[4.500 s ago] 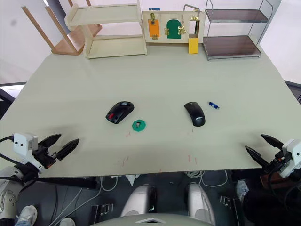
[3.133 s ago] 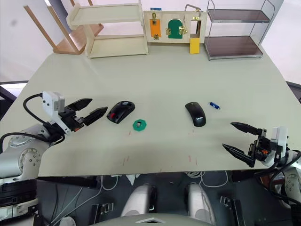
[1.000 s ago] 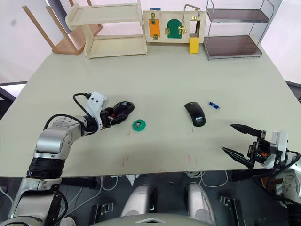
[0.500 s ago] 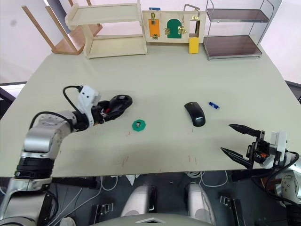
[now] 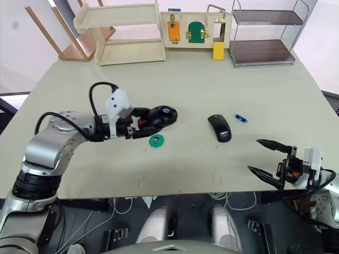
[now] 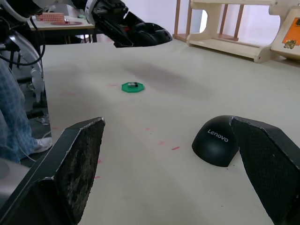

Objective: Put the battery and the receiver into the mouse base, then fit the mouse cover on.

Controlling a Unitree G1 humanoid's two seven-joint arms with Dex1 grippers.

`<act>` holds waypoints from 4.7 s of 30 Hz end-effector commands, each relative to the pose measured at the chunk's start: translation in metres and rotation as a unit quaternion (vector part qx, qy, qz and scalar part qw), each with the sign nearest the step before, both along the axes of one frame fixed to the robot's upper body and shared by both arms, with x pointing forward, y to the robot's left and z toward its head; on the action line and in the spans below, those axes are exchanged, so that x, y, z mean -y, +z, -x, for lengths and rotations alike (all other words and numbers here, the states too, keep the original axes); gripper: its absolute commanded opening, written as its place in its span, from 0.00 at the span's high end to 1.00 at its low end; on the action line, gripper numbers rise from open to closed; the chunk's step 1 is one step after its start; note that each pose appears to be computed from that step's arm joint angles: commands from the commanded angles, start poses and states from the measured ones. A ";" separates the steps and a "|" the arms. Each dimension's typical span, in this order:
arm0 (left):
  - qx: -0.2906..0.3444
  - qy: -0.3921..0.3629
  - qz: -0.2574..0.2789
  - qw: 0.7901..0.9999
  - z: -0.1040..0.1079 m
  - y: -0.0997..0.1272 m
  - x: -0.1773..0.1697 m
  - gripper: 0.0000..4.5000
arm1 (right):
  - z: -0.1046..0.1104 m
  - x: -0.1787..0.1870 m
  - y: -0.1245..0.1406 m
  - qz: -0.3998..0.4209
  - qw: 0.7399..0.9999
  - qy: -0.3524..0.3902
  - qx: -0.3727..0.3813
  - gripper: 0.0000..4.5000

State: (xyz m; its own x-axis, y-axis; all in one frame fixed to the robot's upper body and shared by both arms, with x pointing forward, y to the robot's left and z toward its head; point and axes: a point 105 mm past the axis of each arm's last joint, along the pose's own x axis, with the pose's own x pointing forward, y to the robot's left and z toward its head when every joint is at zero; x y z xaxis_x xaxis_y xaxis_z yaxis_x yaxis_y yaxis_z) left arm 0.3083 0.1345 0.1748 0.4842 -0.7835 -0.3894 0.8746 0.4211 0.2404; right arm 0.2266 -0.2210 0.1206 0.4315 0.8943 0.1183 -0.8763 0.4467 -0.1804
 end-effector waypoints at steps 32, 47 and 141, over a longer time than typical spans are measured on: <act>-0.048 -0.141 -0.082 0.985 0.050 -0.085 0.062 0.34 | -0.043 0.015 0.029 0.016 0.992 -0.127 0.022 0.00; -0.058 -0.155 -0.101 0.981 0.047 -0.093 0.064 0.34 | -0.125 0.009 0.006 0.118 0.951 -0.265 -0.110 0.00; -0.092 -0.131 -0.116 0.980 0.047 -0.102 0.071 0.34 | -0.006 -0.131 -0.014 0.235 0.865 -0.071 -0.437 0.98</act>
